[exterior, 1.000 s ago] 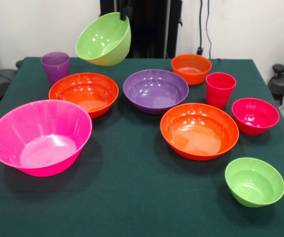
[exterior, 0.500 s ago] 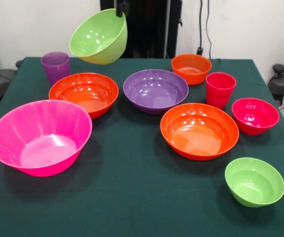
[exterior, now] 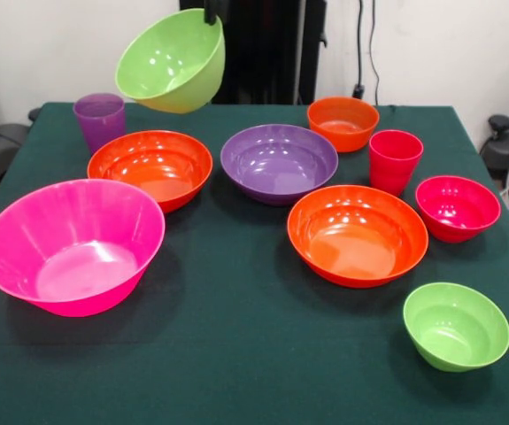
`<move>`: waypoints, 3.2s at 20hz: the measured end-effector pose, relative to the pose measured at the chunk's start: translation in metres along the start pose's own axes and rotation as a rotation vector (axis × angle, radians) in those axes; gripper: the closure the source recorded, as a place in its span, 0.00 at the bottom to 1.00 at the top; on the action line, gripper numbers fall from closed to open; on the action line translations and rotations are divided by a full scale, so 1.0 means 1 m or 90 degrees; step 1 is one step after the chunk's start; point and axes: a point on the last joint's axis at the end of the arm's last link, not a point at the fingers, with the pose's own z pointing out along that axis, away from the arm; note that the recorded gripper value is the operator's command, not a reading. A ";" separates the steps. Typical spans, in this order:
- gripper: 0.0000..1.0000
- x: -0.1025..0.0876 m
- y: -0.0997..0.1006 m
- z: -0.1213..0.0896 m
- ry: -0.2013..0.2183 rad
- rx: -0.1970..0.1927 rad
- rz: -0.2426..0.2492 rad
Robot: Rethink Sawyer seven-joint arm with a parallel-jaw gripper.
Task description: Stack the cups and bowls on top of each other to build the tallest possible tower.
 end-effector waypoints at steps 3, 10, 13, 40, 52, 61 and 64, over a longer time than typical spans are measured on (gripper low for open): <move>1.00 -0.007 0.000 -0.006 0.008 0.002 -0.006; 1.00 -0.028 0.007 -0.025 0.038 0.006 -0.030; 1.00 -0.037 0.014 -0.034 0.044 0.011 -0.044; 1.00 -0.060 0.057 -0.040 0.031 0.021 -0.101; 1.00 -0.068 0.060 -0.016 0.011 0.007 -0.108; 1.00 -0.070 0.063 -0.001 0.023 -0.010 -0.110; 1.00 -0.071 0.063 0.002 0.022 -0.012 -0.111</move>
